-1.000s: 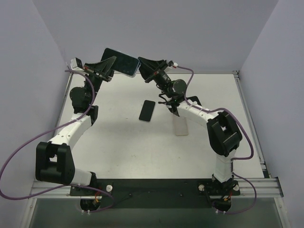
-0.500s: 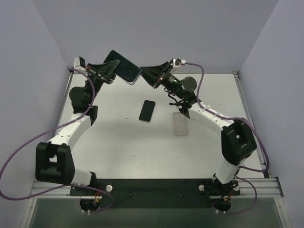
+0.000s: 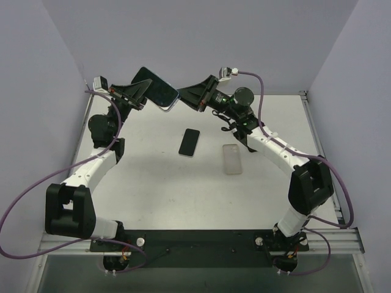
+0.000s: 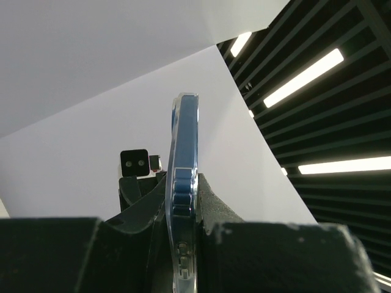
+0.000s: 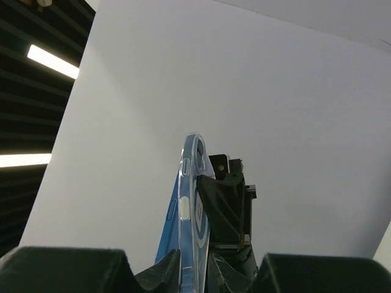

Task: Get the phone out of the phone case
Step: Remove the phone case from the phone.

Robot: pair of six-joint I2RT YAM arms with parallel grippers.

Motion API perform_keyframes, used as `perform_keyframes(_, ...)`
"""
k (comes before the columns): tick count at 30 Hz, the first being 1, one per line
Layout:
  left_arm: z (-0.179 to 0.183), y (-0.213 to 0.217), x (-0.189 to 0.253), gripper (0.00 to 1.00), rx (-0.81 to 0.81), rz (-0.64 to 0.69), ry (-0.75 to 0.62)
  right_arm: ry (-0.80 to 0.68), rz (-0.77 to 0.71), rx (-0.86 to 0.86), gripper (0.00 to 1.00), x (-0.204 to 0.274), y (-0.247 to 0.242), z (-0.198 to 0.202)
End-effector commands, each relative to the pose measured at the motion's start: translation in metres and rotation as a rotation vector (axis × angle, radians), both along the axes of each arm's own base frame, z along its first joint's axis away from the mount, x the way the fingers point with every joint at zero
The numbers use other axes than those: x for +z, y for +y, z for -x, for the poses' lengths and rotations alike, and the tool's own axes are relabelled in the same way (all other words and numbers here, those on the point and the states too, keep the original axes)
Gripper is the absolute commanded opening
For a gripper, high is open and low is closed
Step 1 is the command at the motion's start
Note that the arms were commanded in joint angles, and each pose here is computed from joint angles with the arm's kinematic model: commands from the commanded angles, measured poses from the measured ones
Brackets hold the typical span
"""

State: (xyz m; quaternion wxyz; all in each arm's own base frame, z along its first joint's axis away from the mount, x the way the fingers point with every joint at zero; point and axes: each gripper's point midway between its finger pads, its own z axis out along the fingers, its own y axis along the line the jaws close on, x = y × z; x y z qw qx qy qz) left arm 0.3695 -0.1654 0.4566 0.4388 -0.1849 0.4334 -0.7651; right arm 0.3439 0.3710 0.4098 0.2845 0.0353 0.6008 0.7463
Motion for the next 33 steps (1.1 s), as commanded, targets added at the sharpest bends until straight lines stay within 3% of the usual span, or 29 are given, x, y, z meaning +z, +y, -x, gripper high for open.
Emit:
perform_keyframes(1,0.103,0.006,0.092,0.00,-0.109,0.140,-0.384,0.175,0.248,0.234,0.21,-0.100,0.038,0.029)
perform_keyframes(7,0.099,-0.004,0.082,0.00,-0.146,0.105,-0.368,0.175,0.245,0.275,0.26,-0.093,0.045,0.028)
perform_keyframes(19,0.083,-0.022,0.077,0.00,-0.221,-0.035,-0.335,0.158,0.414,0.352,0.20,-0.119,0.039,0.046)
perform_keyframes(28,0.079,-0.043,0.067,0.00,-0.267,-0.094,-0.309,0.143,0.407,0.380,0.23,-0.115,0.047,0.047)
perform_keyframes(30,0.079,-0.048,0.064,0.00,-0.281,-0.100,-0.303,0.171,0.382,0.380,0.21,-0.114,0.050,0.043)
perform_keyframes(33,0.078,-0.053,0.058,0.00,-0.301,-0.106,-0.294,0.173,0.344,0.369,0.09,-0.108,0.052,0.038)
